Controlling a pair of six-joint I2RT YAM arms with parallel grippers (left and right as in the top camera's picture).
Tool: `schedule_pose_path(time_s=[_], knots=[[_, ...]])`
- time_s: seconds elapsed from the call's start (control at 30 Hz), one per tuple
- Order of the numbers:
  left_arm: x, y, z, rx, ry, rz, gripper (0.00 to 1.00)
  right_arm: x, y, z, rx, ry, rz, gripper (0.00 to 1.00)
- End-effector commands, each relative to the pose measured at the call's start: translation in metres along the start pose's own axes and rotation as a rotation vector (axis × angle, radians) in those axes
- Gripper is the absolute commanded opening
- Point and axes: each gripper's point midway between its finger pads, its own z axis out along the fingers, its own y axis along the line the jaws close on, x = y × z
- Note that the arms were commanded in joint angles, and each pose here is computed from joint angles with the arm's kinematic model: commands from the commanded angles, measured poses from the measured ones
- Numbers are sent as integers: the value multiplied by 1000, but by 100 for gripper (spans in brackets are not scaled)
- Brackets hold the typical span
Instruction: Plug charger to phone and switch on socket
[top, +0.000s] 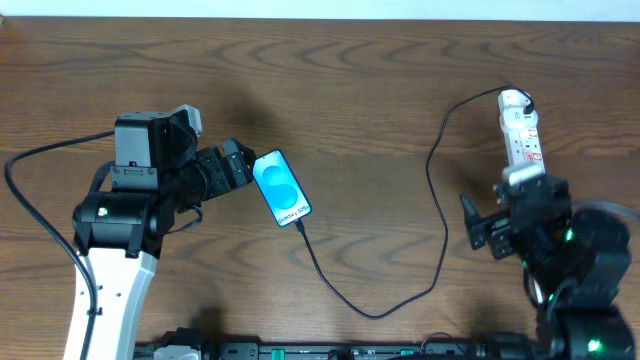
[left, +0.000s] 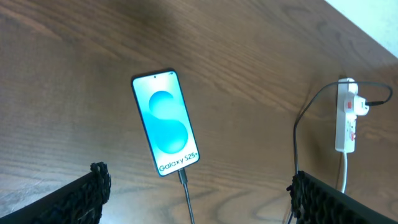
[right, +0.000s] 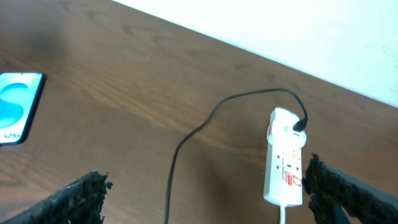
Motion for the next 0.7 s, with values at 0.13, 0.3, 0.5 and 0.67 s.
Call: schedule_pose_path(time_s=[0.13,0.3,0.5,0.67], knots=[[-6,-3,-6,2,-26,9,94,25,13,7,28,-171,24,99],[-6,-3,-6,2,-26,9,94,34,15,13,57,-290,55,99],[-6,-3,-6,2,-26,9,94,47,17,21,76,-399,90,99],[-6,-3,-6,2,-26,9,94,60,19,27,87,-438,121,99]])
